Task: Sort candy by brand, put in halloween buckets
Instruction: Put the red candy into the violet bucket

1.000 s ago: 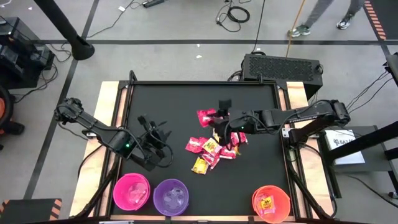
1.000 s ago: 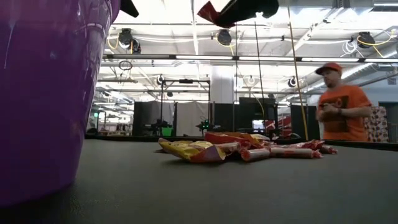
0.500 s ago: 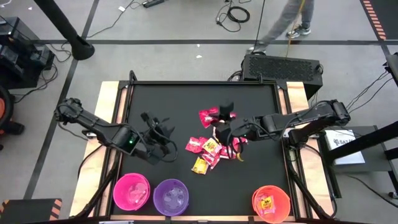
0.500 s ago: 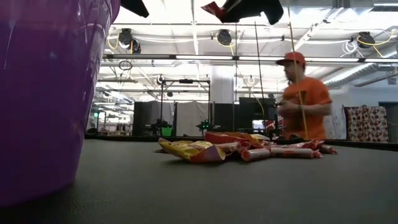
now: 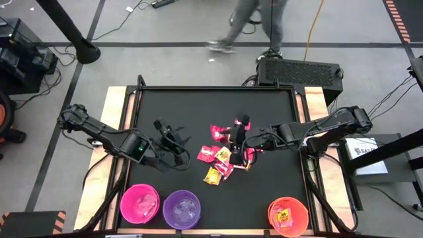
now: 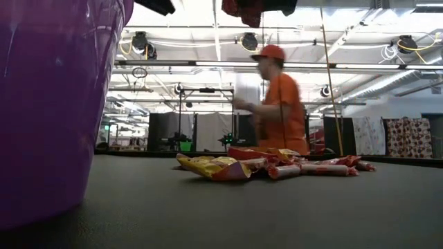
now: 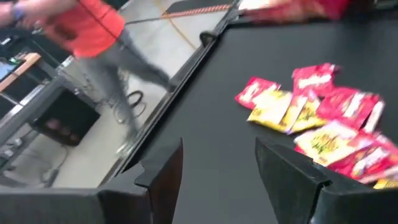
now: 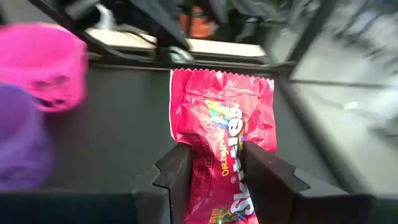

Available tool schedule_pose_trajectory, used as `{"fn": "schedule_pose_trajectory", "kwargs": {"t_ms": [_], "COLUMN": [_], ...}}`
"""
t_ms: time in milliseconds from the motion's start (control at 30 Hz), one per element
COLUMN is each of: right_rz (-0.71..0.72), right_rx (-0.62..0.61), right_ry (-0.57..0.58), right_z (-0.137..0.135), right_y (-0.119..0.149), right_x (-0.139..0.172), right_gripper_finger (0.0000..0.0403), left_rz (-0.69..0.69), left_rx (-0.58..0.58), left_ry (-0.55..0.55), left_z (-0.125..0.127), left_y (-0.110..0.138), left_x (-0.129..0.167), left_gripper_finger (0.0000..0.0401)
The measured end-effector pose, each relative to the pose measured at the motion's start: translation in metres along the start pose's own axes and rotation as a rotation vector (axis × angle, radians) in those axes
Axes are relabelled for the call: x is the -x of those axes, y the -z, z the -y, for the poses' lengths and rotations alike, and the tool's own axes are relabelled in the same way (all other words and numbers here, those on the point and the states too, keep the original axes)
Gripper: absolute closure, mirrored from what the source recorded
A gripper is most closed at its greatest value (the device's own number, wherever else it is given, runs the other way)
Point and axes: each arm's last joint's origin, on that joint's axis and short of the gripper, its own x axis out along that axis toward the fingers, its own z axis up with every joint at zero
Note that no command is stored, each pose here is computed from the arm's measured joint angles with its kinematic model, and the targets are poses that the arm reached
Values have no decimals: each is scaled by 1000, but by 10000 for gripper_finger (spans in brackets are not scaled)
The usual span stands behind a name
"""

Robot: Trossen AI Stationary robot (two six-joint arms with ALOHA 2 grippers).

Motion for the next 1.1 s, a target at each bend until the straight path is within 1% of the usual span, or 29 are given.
{"fn": "schedule_pose_trajectory", "kwargs": {"t_ms": [67, 167, 267, 367, 433, 600, 733, 833, 967, 1100], "right_rz": [-4, -12, -30, -32, -45, -68, -101, -113, -112, -112], "right_rx": [-49, -61, -25, 36, 61, 81, 92, 96, 96, 96], "right_ry": [-66, -140, -187, -245, -264, -274, -272, -271, -271, -271], "right_z": [-2, -4, -6, -7, -8, -8, -7, -7, -7, -7], "right_y": [0, 0, 2, 2, 4, 6, 10, 11, 11, 11], "right_x": [0, 0, 0, 0, 1, 1, 1, 1, 1, 1], "right_gripper_finger": [268, 268, 268, 268, 268, 268, 268, 268, 268, 268], "left_rz": [24, 63, 126, 198, 229, 267, 280, 277, 287, 292], "left_rx": [-4, -58, -170, -321, -408, -533, -576, -584, -586, -591], "left_ry": [34, 97, 162, 201, 200, 195, 181, 180, 223, 243], "left_z": [2, 11, 23, 38, 46, 62, 67, 68, 68, 69], "left_y": [-4, -11, -18, -23, -24, -24, -24, -24, -24, -24], "left_x": [0, -3, -5, -11, -16, -27, -33, -35, -35, -35], "left_gripper_finger": [193, 193, 193, 193, 193, 193, 196, 209, 248, 301]}}
